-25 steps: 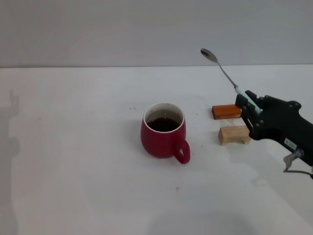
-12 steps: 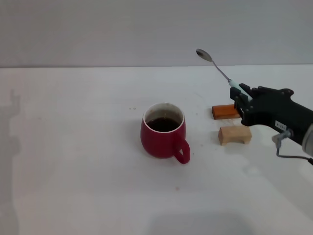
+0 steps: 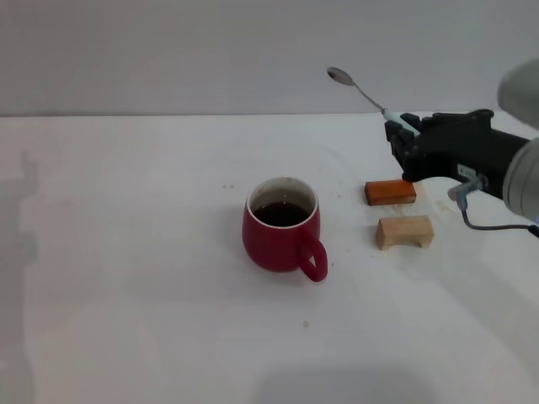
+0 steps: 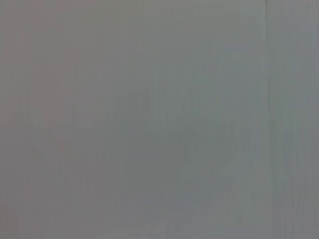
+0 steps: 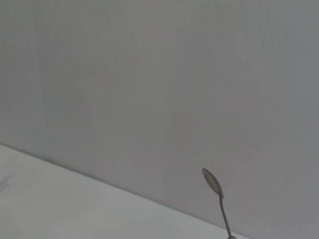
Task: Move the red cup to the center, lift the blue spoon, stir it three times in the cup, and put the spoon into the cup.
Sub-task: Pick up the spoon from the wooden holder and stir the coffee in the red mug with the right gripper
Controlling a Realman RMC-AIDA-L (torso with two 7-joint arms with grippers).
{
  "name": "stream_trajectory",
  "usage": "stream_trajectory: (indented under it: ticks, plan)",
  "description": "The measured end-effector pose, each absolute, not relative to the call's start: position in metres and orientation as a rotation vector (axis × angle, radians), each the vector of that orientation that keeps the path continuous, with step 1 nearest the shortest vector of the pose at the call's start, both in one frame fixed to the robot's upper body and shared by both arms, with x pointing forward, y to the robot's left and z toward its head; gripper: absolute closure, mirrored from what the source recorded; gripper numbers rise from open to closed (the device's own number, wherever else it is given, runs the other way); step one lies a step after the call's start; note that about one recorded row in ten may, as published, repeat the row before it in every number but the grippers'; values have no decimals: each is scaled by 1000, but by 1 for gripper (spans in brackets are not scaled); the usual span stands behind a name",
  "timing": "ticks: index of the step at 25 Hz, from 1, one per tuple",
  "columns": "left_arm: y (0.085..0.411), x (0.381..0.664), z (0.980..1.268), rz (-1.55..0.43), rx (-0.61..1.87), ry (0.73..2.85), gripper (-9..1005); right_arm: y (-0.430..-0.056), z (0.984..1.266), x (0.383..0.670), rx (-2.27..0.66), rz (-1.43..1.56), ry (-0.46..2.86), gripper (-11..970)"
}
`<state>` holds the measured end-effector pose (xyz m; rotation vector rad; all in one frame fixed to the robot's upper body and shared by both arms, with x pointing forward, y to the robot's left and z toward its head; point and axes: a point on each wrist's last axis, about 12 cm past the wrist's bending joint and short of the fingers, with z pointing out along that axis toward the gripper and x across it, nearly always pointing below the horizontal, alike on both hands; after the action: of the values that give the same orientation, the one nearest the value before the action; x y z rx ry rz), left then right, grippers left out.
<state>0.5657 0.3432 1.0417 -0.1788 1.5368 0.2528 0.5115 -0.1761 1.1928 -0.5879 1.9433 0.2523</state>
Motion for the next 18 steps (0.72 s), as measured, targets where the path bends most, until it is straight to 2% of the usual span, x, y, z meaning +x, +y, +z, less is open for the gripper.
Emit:
stream_trajectory:
  ticks: [18]
  plan:
    - [344,567,1044,254,-178,1527,334,-167,1265,526,-780,441,2062,823]
